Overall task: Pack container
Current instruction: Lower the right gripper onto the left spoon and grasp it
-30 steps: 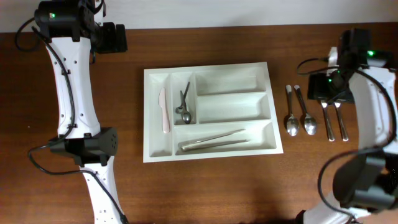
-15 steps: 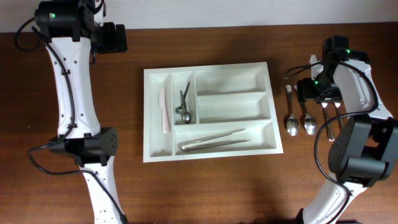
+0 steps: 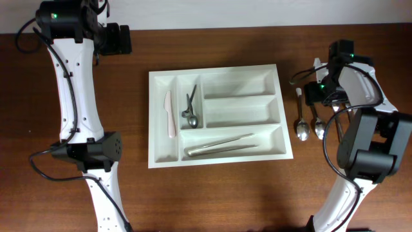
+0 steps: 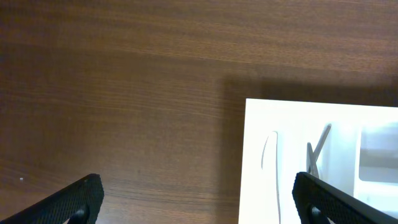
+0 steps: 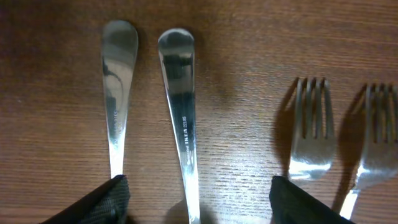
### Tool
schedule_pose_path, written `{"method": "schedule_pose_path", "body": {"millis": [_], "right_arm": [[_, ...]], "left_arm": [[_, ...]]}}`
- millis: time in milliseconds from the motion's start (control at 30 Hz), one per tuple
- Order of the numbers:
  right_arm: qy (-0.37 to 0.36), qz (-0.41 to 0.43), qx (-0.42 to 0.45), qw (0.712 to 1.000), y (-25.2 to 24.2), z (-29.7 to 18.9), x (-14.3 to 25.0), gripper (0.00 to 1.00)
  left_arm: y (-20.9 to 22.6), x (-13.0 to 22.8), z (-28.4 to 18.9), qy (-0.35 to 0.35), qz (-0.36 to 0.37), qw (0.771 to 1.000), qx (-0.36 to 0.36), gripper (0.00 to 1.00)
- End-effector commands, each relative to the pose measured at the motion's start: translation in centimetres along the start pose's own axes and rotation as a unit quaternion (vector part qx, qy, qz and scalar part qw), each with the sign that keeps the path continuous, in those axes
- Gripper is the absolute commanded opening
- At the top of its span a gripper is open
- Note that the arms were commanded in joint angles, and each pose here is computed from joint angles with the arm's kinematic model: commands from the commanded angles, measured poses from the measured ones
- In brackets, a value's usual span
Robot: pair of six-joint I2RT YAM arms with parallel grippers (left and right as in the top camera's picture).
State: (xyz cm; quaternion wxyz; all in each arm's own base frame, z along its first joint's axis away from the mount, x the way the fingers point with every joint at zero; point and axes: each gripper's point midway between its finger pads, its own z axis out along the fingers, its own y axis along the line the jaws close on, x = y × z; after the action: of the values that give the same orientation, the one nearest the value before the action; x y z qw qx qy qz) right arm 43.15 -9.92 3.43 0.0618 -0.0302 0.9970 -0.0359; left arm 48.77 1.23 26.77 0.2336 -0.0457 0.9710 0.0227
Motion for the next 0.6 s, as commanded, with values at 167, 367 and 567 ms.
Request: {"method": "schedule_pose_path", "body": {"millis": [167, 367, 567], "right_arm": [[0.023, 0.008, -0.001, 1.000, -0.8, 1.8, 1.4, 0.63], [0.047, 0.008, -0.010, 0.999, 0.1, 4.4, 4.0, 0.59], [0.059, 0.008, -0.013, 0.998, 0.5, 5.4, 5.2, 0.38]], "left_arm": [[0.1, -0.2, -0.6, -0.009, -0.006, 1.000, -0.001, 0.99], [0.1, -0.2, -0.6, -0.009, -0.006, 1.000, -0.001, 0.99], [0.1, -0.2, -0.6, -0.009, -0.006, 1.000, -0.001, 0.99]]}}
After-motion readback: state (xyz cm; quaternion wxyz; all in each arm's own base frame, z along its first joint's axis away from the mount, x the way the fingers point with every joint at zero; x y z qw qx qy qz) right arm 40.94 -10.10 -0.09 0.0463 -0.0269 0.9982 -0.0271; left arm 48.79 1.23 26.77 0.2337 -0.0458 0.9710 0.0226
